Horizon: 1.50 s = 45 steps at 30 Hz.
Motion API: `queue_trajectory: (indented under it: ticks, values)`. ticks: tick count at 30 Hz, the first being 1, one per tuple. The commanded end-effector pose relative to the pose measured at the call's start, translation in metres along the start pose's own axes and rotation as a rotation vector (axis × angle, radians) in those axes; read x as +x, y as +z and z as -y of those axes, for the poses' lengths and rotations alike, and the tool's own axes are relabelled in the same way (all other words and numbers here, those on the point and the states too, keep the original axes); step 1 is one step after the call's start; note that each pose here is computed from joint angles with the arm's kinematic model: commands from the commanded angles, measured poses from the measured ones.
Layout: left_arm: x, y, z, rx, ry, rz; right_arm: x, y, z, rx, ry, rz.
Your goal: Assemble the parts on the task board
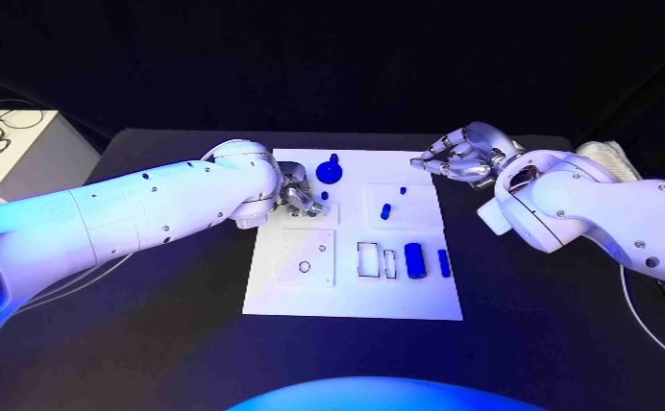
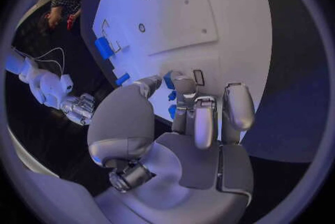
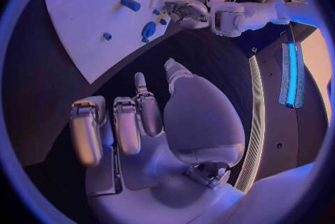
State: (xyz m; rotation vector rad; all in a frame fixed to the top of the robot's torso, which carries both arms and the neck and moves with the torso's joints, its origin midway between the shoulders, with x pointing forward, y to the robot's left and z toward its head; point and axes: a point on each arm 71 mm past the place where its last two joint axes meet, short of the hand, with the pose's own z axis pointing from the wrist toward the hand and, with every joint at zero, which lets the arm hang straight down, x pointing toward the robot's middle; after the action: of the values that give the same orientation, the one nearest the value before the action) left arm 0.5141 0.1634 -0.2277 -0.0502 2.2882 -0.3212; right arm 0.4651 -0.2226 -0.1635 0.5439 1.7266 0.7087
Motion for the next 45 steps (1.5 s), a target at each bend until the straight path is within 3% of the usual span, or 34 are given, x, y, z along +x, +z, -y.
queue_trajectory:
  ticks: [1, 12, 16, 18, 19, 26, 33, 38, 45]
  values:
    - [0.0001, -0.0031, 0.0015, 0.009, -0.012, -0.007, 0.0, 0.0, 0.0, -0.013, -0.006, 0.003]
    - [-0.0272, -0.0212, 0.0061, 0.046, -0.049, 0.052, -0.001, 0.001, 0.001, -0.01, -0.006, 0.007]
    - [-0.0479, -0.0265, 0.0029, 0.037, -0.053, 0.08, -0.002, 0.002, 0.003, -0.005, -0.006, 0.009]
    - [-0.0507, -0.0268, 0.0018, 0.034, -0.055, 0.084, -0.002, 0.002, 0.003, -0.004, -0.006, 0.01]
    - [-0.0601, -0.0269, -0.0021, 0.022, -0.066, 0.095, -0.002, 0.003, 0.004, -0.002, -0.005, 0.013]
    - [-0.0849, -0.0214, -0.0136, -0.019, -0.109, 0.132, -0.004, 0.004, 0.005, -0.002, 0.0, 0.022]
    - [-0.1051, -0.0156, -0.0188, -0.06, -0.09, 0.157, -0.004, 0.005, 0.005, -0.004, 0.003, 0.027]
    - [-0.1106, -0.0108, -0.0193, -0.082, -0.073, 0.131, -0.003, 0.005, 0.004, -0.006, 0.004, 0.026]
    - [-0.1092, -0.0012, -0.0225, -0.12, -0.047, 0.058, -0.002, 0.005, 0.003, -0.009, 0.001, 0.027]
